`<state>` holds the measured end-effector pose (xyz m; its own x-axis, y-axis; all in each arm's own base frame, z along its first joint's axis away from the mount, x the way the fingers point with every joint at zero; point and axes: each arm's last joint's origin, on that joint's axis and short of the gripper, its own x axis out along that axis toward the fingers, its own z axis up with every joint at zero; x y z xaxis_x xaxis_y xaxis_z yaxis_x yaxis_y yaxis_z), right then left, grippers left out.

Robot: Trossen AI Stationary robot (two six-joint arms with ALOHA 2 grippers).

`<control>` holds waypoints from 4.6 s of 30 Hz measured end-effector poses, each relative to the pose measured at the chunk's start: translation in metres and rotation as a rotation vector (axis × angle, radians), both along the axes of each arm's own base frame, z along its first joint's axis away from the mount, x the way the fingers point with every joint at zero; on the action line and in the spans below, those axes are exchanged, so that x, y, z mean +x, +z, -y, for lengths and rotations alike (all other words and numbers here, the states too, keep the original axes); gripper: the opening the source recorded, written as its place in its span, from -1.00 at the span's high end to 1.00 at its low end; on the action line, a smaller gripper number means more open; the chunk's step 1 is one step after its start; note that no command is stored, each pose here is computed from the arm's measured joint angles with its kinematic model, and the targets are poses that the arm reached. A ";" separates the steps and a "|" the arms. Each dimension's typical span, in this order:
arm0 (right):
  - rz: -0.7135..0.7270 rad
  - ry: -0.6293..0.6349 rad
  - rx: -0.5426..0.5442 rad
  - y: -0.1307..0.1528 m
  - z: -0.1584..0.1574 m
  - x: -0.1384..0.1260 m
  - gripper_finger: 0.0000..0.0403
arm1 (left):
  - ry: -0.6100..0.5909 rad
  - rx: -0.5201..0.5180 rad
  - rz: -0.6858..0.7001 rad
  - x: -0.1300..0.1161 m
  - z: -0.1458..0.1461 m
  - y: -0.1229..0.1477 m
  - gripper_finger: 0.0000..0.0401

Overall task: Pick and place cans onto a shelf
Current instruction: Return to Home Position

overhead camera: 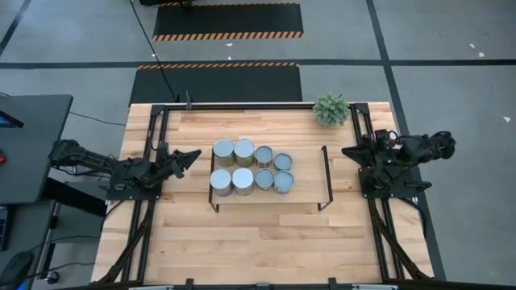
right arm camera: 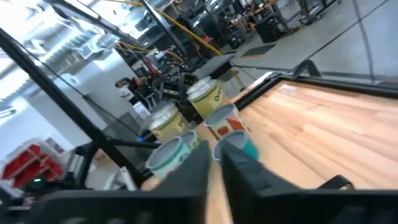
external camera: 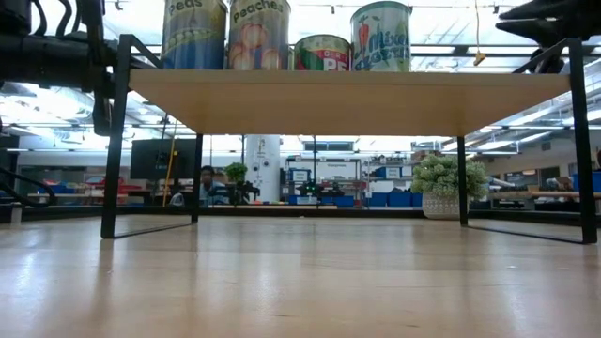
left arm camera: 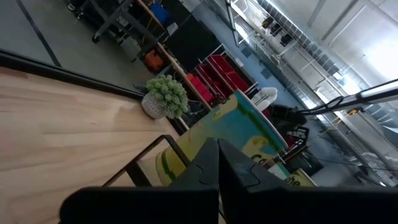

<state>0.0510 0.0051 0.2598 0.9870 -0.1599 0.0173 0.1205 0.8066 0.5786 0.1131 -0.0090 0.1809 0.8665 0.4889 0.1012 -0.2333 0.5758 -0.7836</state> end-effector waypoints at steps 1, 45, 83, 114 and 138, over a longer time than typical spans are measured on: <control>-0.004 -0.010 -0.008 -0.001 0.000 0.001 0.86 | -0.002 0.000 0.000 0.000 0.000 0.000 1.00; 0.177 0.072 -0.291 -0.071 -0.020 0.038 0.85 | 0.019 0.309 -0.260 0.000 0.002 -0.010 0.96; 0.178 0.072 -0.292 -0.071 -0.020 0.038 0.85 | 0.019 0.309 -0.260 0.000 0.002 -0.010 0.95; 0.178 0.072 -0.292 -0.071 -0.020 0.038 0.85 | 0.019 0.309 -0.260 0.000 0.002 -0.010 0.95; 0.178 0.071 -0.292 -0.071 -0.020 0.038 0.85 | 0.019 0.309 -0.260 0.000 0.002 -0.010 0.95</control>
<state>0.0893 0.0250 0.1889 0.9730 -0.0535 0.2247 -0.0242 0.9439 0.3294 0.1135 -0.0107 0.1709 0.8737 0.4858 0.0244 -0.4139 0.7689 -0.4874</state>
